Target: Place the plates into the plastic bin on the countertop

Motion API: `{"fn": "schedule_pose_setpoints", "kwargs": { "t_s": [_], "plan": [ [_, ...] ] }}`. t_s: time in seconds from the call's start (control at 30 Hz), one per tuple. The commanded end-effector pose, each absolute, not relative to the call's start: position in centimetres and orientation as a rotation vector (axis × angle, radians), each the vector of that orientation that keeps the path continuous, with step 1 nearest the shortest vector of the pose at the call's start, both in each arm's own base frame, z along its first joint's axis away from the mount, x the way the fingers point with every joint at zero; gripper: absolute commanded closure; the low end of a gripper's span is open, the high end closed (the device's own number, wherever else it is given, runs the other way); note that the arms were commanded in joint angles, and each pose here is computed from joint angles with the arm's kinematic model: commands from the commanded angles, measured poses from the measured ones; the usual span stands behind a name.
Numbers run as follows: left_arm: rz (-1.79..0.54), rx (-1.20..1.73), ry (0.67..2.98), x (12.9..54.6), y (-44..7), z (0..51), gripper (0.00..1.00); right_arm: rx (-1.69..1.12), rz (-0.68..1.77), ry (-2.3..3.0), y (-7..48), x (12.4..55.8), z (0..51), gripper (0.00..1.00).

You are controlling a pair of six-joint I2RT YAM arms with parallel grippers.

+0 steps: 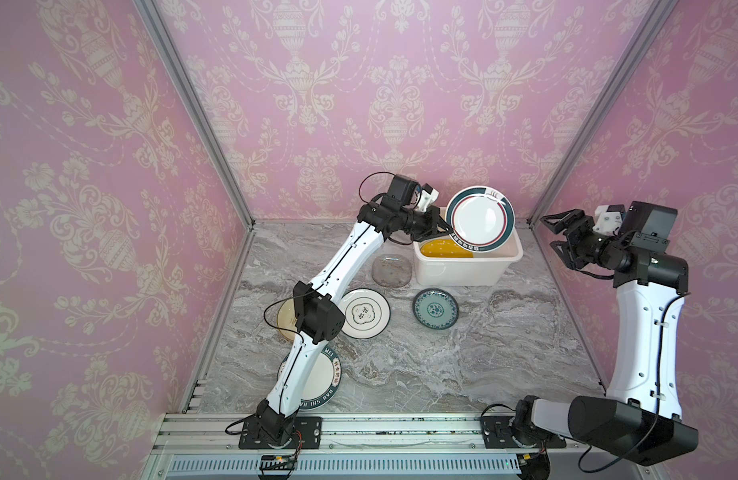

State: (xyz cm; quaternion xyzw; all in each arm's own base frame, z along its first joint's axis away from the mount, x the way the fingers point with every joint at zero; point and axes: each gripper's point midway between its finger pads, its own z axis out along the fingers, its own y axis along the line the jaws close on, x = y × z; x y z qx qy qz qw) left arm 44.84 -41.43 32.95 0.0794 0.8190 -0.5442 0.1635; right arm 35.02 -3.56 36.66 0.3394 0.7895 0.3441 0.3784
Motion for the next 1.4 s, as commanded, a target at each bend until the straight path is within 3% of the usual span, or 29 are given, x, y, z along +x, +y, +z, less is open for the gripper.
{"fn": "schedule_pose_setpoints", "kwargs": {
  "t_s": [0.0, 0.23, 0.6, 0.77, 0.97, 1.17, 1.37],
  "plan": [
    [-1.695, 0.184, 2.211, 44.8, -41.0, 38.1, 1.00, 0.724, 0.979, 2.049, -0.6, 35.9, 35.8, 0.20],
    [-1.776, 0.132, 2.219, 45.7, -40.4, 38.2, 1.00, 0.609, 1.134, 1.992, 4.5, 40.6, 34.3, 0.22],
    [-1.779, 0.068, 2.253, 46.3, -38.7, 37.9, 1.00, 0.578, 1.290, 1.811, 5.3, 45.5, 35.1, 0.30],
    [-1.762, 0.038, 2.271, 46.6, -38.4, 37.4, 1.00, 0.620, 1.199, 1.850, 4.5, 45.5, 34.3, 0.33],
    [-1.743, 0.010, 2.284, 46.9, -38.0, 37.1, 1.00, 0.739, 1.069, 1.758, 1.2, 44.8, 34.7, 0.29],
    [-1.746, -0.005, 2.299, 47.2, -37.9, 36.5, 1.00, 0.644, 1.153, 1.628, 1.8, 44.7, 38.0, 0.26],
    [-1.801, 0.008, 2.302, 47.0, -38.4, 36.4, 1.00, 0.495, 1.309, 1.698, 5.5, 46.2, 37.6, 0.27]
  ]
}}
